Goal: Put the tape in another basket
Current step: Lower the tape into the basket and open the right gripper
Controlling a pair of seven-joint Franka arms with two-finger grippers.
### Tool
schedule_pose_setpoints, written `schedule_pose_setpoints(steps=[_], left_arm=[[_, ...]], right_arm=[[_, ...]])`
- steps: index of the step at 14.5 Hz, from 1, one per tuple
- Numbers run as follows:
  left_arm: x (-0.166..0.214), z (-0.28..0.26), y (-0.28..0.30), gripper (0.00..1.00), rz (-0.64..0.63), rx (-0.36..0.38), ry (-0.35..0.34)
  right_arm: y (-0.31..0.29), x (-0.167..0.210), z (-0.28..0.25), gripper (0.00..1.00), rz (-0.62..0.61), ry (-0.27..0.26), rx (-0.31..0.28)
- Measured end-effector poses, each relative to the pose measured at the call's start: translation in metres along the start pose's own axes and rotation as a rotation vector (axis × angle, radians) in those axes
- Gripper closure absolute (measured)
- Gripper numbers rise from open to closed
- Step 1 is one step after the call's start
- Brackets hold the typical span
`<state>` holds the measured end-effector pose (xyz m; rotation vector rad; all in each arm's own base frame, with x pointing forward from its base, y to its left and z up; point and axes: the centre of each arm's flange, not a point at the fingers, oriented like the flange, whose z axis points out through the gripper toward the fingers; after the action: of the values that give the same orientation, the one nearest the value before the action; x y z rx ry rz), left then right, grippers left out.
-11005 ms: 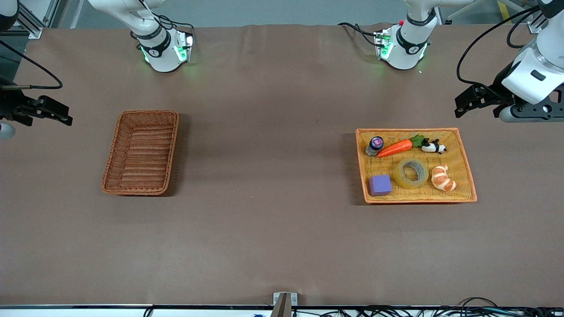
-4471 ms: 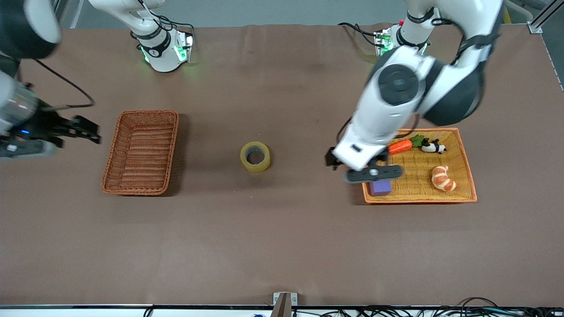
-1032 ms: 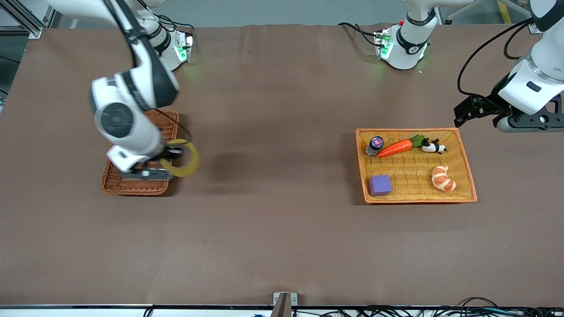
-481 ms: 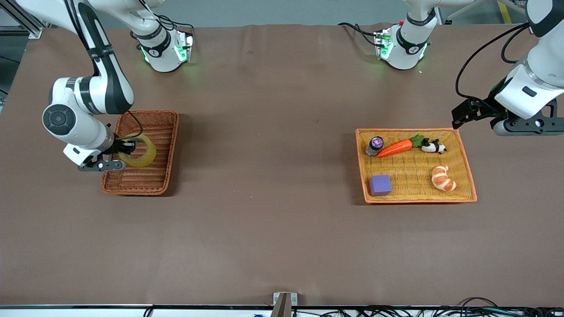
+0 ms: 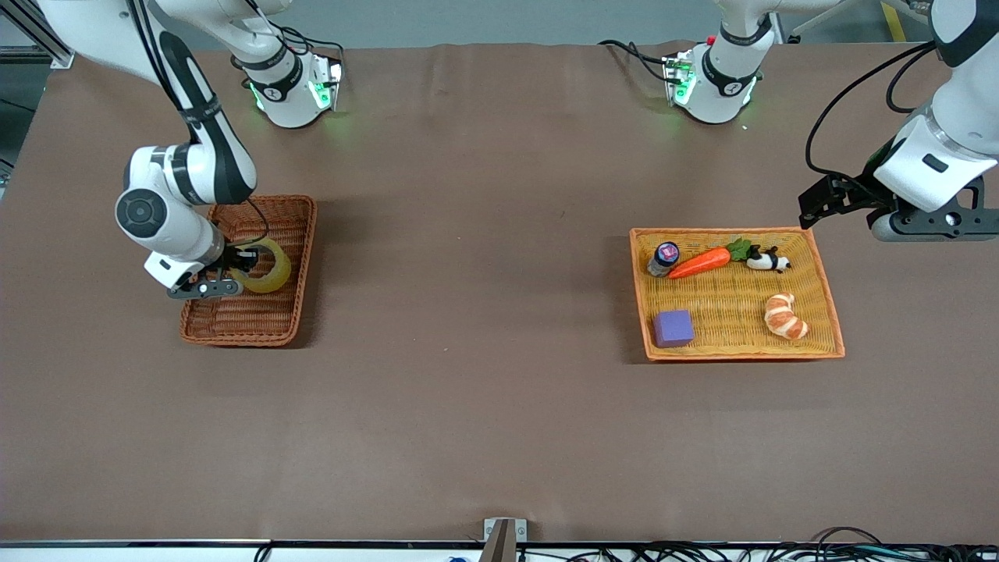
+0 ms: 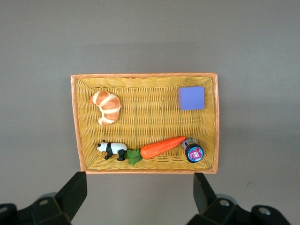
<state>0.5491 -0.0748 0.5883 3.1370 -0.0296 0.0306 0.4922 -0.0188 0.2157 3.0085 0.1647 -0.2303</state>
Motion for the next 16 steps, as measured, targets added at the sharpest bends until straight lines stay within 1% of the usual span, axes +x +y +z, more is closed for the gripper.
schedule_pose_setpoints(steps=[2, 3, 4, 5, 6, 8, 9, 11, 12, 13, 15, 16], left_arm=[[0.0, 0.0, 0.0, 0.0, 0.0, 0.0, 0.0], [0.0, 0.0, 0.0, 0.0, 0.0, 0.0, 0.0], [0.0, 0.0, -0.001, 0.0, -0.001, 0.0, 0.0], [0.0, 0.0, -0.001, 0.0, -0.002, 0.0, 0.0], [0.0, 0.0, -0.001, 0.0, -0.002, 0.0, 0.0], [0.0, 0.0, -0.001, 0.0, -0.002, 0.0, 0.0], [0.0, 0.0, -0.001, 0.0, -0.002, 0.0, 0.0], [0.001, 0.001, -0.001, 0.0, -0.002, 0.0, 0.0], [0.001, 0.001, -0.002, 0.0, -0.003, 0.0, 0.001], [0.001, 0.001, -0.002, 0.0, -0.003, 0.0, 0.0], [0.002, 0.002, -0.002, 0.0, -0.004, 0.0, -0.001], [0.002, 0.002, -0.002, 0.0, -0.004, 0.0, -0.001]], right_arm=[[0.002, 0.0, 0.009, 0.78, -0.003, -0.009, 0.0], [0.004, 0.001, 0.012, 0.78, -0.015, -0.006, 0.0], [0.008, 0.001, 0.014, 0.74, -0.028, -0.003, 0.0], [0.013, 0.001, 0.015, 0.74, -0.032, -0.001, -0.002], [0.017, 0.002, 0.014, 0.69, -0.036, 0.003, -0.003], [0.022, 0.011, 0.003, 0.49, -0.041, 0.01, -0.008], [0.024, 0.02, -0.01, 0.37, -0.041, 0.007, -0.012], [0.023, 0.048, -0.061, 0.19, -0.047, 0.012, -0.023], [0.021, 0.062, -0.098, 0.1, -0.04, 0.018, -0.02], [0.022, 0.071, -0.136, 0.0, -0.024, 0.032, -0.004], [0.033, 0.075, -0.209, 0.0, 0.014, 0.061, 0.03], [0.04, 0.071, -0.238, 0.0, 0.027, 0.061, 0.038]])
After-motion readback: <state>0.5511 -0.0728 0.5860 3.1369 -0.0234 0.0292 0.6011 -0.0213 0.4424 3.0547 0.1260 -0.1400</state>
